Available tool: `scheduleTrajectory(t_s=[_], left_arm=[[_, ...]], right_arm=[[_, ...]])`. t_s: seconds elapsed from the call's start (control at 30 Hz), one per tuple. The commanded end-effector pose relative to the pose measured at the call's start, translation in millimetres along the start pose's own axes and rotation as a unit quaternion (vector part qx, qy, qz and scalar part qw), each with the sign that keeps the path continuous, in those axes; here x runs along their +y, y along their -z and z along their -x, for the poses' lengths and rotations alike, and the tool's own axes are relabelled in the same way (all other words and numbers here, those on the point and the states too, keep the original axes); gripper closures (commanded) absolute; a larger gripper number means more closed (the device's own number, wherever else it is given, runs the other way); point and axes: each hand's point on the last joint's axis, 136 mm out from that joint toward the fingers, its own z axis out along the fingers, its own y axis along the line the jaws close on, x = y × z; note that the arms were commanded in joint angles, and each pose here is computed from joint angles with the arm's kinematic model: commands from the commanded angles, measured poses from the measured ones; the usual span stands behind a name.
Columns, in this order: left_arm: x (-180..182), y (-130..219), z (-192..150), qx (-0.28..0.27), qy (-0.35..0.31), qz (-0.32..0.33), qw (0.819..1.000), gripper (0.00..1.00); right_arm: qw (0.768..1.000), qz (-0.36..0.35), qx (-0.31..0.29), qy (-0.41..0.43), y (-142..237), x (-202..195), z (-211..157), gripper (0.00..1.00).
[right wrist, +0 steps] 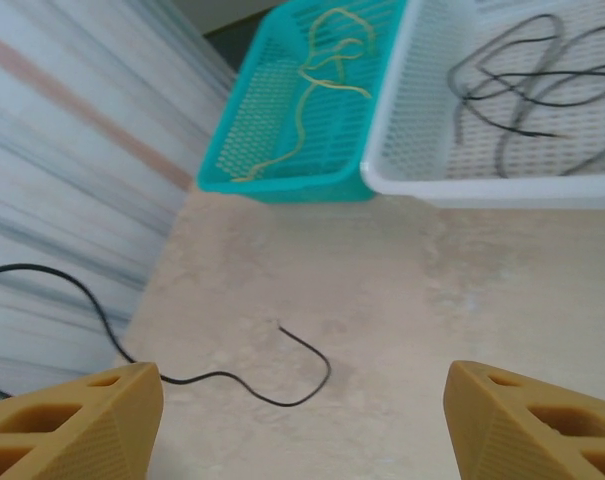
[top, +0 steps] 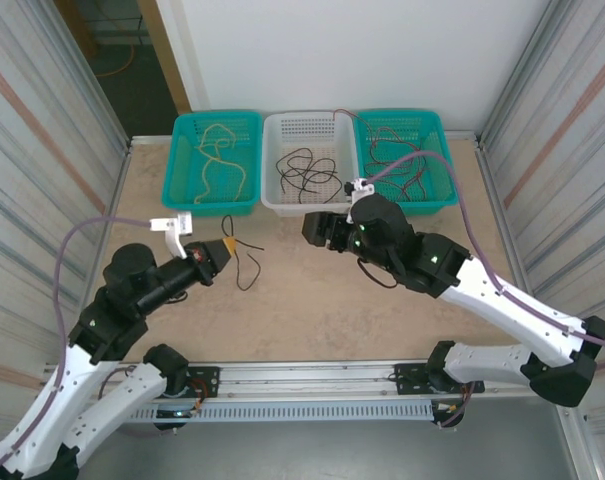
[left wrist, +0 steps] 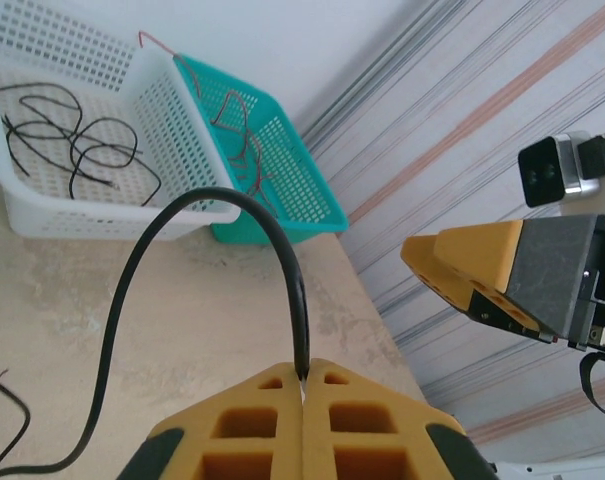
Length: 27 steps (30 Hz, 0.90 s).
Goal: Untangle the cables
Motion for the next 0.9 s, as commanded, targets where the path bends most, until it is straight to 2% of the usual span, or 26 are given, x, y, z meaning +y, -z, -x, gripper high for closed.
scheduleTrajectory(t_s=[0.0,0.13,0.4,0.6,0.87], left_arm=[[-14.4,8.5,16.5,-0.036,-0.027,-0.022,0.999,1.0],[-23.8,12.6,22.4,-0.051,-0.033,-0.044,0.997,1.0],[-49.5,23.4,42.2,-0.088,-0.049,-0.092,0.991,1.0],[-76.3,30.8,59.0,-0.098,-0.045,-0.135,0.985,1.0],[-103.2,44.9,76.2,-0.113,-0.047,-0.176,0.977,1.0]], right_arm=[[0.997,0.074,-0.013,-0.015,3.0,39.4,17.8,0.25],[0.994,0.104,-0.01,-0.031,-5.3,53.3,18.2,0.19],[0.991,0.12,0.051,-0.042,-37.9,64.6,-11.9,0.19],[0.988,0.127,0.088,0.024,-49.7,74.9,-46.8,0.19],[0.983,0.153,0.098,0.039,-62.9,78.9,-63.9,0.19]])
